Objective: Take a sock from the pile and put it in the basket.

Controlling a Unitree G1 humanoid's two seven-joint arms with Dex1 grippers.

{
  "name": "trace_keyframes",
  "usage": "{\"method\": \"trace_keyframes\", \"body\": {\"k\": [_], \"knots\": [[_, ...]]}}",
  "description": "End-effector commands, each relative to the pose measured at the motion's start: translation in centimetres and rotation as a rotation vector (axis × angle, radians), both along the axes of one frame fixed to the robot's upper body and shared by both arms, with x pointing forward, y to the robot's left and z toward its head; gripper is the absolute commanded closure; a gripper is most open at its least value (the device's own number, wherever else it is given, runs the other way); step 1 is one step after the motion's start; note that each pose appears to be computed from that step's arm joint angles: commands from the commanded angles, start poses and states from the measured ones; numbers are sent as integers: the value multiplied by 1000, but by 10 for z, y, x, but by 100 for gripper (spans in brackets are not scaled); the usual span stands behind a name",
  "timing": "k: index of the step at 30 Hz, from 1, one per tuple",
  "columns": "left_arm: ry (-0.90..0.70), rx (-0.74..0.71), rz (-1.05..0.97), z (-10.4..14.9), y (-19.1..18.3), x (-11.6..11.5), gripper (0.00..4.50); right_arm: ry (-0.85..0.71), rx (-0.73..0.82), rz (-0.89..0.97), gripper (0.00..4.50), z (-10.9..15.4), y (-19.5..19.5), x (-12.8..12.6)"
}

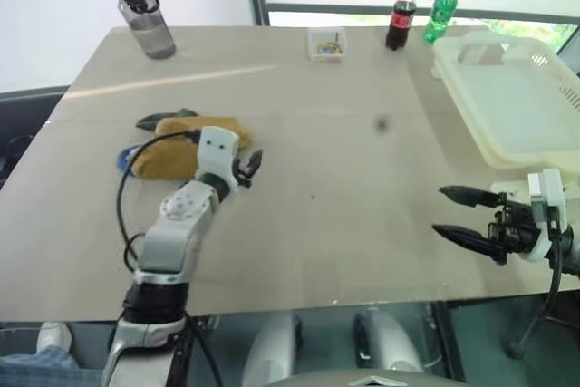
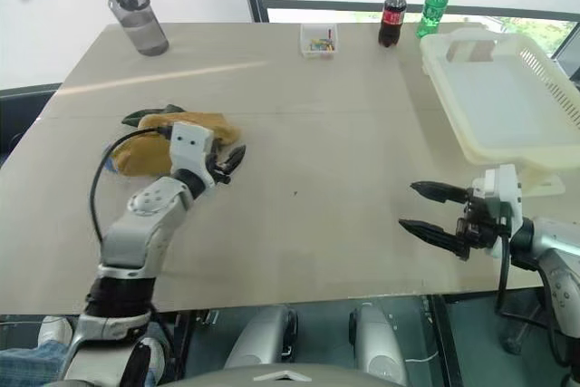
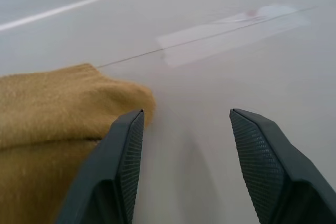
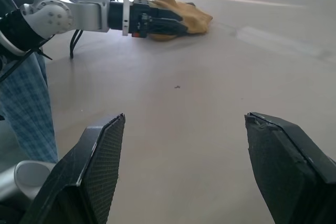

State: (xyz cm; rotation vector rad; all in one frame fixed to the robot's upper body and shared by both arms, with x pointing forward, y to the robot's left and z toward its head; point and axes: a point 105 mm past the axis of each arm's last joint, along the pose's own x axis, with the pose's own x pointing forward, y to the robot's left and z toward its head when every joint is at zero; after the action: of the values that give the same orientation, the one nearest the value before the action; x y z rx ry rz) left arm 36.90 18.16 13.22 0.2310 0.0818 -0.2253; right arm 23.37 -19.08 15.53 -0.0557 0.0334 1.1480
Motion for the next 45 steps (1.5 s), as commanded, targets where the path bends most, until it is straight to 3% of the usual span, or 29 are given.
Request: {"method": "trace_keyframes", "body": {"k": [1,6,14,21,23,25,30,41,45], "knots": [[-85,90,81,17,5,19,174,-53,-3,-7,78,9,1,-1],[-103,93,153,22,15,33,174,-58,0,-21,78,8,1,-2],[13,227,153,-11,19,36,174,-62,5,-31,78,7,2,-1],[41,238,149,-17,20,38,174,-65,5,-29,78,8,2,0],[42,242,146,-17,20,39,230,-65,5,-28,69,7,2,0],[33,250,144,-16,20,39,253,-65,5,-27,69,7,2,0],[8,260,138,-12,18,38,447,-68,7,-26,69,6,3,1],[-78,165,56,33,-12,31,447,-70,10,-36,69,4,3,0],[-22,92,29,36,-25,20,447,-68,12,-39,69,3,3,-1]]}}
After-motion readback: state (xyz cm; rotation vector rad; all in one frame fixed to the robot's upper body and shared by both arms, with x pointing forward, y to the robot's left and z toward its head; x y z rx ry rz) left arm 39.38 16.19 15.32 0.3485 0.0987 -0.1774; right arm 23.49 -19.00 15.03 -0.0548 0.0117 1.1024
